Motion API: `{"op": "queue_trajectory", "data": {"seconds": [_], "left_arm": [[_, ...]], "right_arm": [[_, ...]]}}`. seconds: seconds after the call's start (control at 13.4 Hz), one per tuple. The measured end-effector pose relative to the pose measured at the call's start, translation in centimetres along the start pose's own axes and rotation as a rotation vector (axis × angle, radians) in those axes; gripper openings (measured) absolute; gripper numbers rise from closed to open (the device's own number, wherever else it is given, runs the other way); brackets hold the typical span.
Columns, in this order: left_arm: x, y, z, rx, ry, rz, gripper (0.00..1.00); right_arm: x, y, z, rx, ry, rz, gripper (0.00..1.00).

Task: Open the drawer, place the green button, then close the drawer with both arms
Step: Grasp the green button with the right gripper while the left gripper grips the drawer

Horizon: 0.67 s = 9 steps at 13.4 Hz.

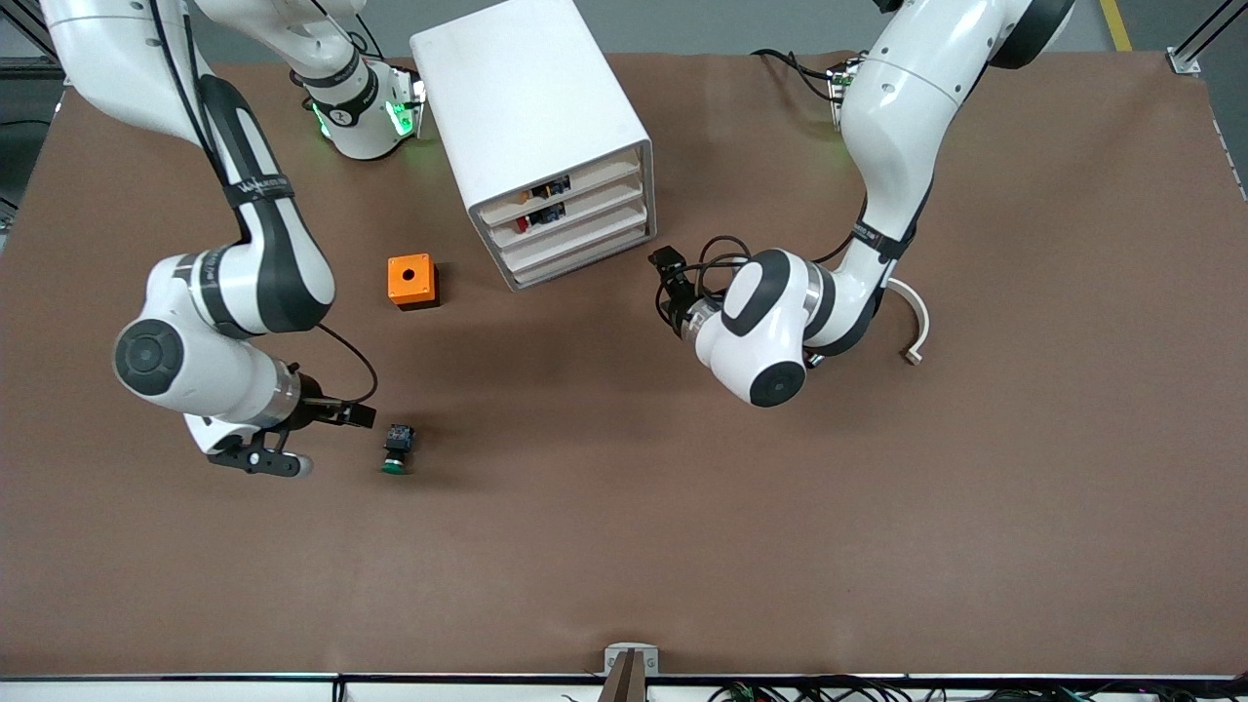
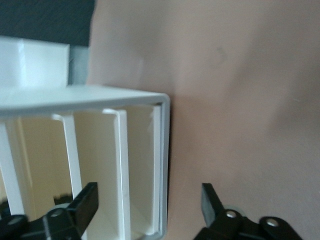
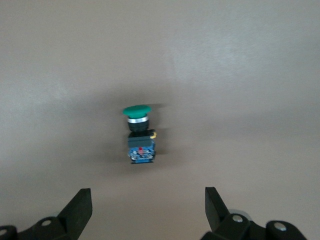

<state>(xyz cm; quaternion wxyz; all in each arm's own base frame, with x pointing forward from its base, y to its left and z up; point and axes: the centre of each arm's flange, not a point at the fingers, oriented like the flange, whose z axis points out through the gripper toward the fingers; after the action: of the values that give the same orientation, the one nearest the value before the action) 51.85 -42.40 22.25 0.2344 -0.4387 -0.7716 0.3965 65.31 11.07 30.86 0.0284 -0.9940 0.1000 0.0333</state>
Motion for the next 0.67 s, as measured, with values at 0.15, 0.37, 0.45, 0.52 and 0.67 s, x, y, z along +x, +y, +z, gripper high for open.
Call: {"op": "queue_trajectory", "data": {"seconds": [0.15, 0.37, 0.45, 0.52, 0.67], "left_arm": [[-0.2, 1.2, 1.4, 0.073, -0.035, -0.066, 0.66], [-0.8, 1.4, 3.2, 0.138, -0.054, -0.089, 0.63], [-1.1, 1.1, 4.1, 0.151, -0.051, -0.088, 0.63], [-1.4, 0.7, 5.1, 0.161, -0.042, -0.087, 0.63], [-1.8, 0.1, 7.0, 0.170, -0.019, -0.082, 0.63]], "right_arm": [[0.0, -1.2, 2.1, 0.002, 0.008, 0.008, 1.00], [0.1, -1.3, 5.2, 0.009, 0.034, 0.013, 1.00], [0.0, -1.1, 6.5, 0.012, 0.045, 0.015, 1.00], [-0.2, -0.9, 7.7, 0.014, 0.051, 0.016, 1.00], [-0.6, -0.9, 9.8, 0.015, 0.060, 0.013, 1.00]]}}
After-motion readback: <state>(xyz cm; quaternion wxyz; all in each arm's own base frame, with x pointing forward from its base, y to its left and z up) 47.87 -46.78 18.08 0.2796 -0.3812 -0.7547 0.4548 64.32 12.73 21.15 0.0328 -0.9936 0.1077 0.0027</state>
